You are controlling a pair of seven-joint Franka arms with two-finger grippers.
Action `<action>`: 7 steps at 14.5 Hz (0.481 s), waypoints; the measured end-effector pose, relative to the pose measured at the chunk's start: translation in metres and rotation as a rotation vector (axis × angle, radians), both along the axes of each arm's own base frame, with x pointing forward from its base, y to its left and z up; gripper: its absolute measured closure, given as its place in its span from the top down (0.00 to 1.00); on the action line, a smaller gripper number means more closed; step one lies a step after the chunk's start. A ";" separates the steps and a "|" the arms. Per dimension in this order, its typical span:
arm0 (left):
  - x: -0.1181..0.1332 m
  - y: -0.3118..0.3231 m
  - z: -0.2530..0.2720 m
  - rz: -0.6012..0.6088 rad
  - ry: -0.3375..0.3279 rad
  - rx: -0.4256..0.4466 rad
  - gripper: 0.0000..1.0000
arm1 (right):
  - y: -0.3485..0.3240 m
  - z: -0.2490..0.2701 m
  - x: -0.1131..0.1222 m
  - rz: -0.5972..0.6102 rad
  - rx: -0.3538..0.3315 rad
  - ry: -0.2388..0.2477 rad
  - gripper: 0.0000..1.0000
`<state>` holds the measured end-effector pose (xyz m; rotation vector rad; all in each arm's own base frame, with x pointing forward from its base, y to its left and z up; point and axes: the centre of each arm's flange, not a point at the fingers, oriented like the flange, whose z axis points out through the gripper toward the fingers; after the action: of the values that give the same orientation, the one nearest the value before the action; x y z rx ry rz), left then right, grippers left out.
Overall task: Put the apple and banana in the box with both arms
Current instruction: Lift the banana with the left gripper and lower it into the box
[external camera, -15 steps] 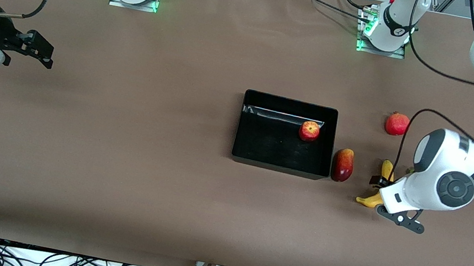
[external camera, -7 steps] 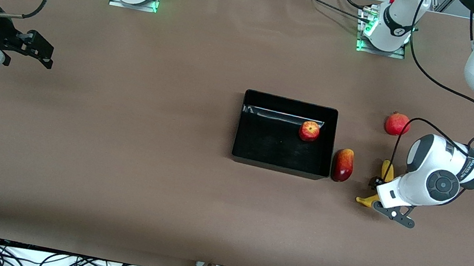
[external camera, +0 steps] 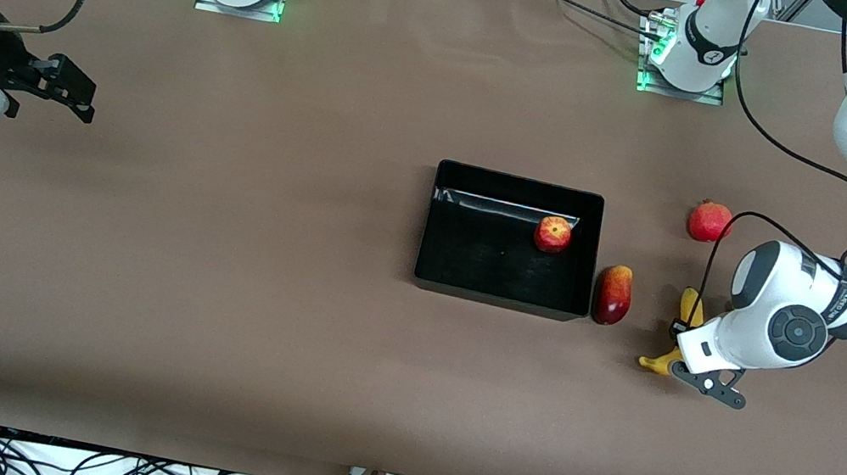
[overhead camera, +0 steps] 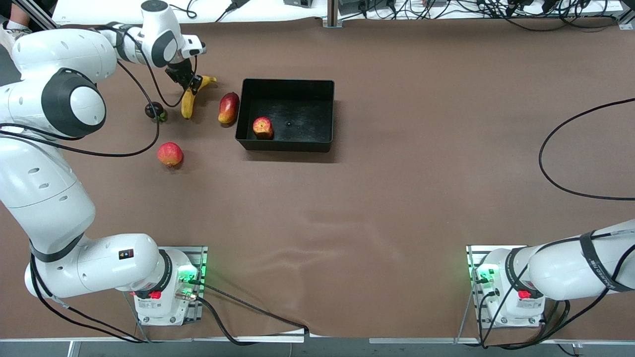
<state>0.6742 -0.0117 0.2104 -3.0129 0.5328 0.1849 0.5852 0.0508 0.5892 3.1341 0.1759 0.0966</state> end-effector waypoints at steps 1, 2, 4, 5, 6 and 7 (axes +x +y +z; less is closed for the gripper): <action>0.004 -0.008 0.018 0.001 0.024 0.006 0.34 | 0.000 0.000 0.000 0.000 0.000 0.000 1.00; 0.009 -0.022 0.044 0.011 0.048 0.014 0.34 | 0.000 0.000 0.000 0.000 0.000 0.000 1.00; 0.015 -0.063 0.099 0.061 0.069 0.026 0.34 | 0.000 0.000 0.000 0.000 0.000 0.000 1.00; 0.014 -0.089 0.121 0.104 0.069 0.017 0.34 | 0.000 0.000 0.000 0.000 0.000 0.000 1.00; 0.011 -0.117 0.135 0.157 0.065 0.002 0.34 | 0.000 0.000 0.000 0.000 0.000 0.000 1.00; 0.006 -0.149 0.143 0.211 0.065 -0.013 0.34 | 0.000 0.000 0.000 0.000 0.000 0.000 1.00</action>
<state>0.6797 -0.1603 0.3534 -3.0806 0.2194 0.2933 0.5853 0.0506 0.5892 3.1341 0.1752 0.0968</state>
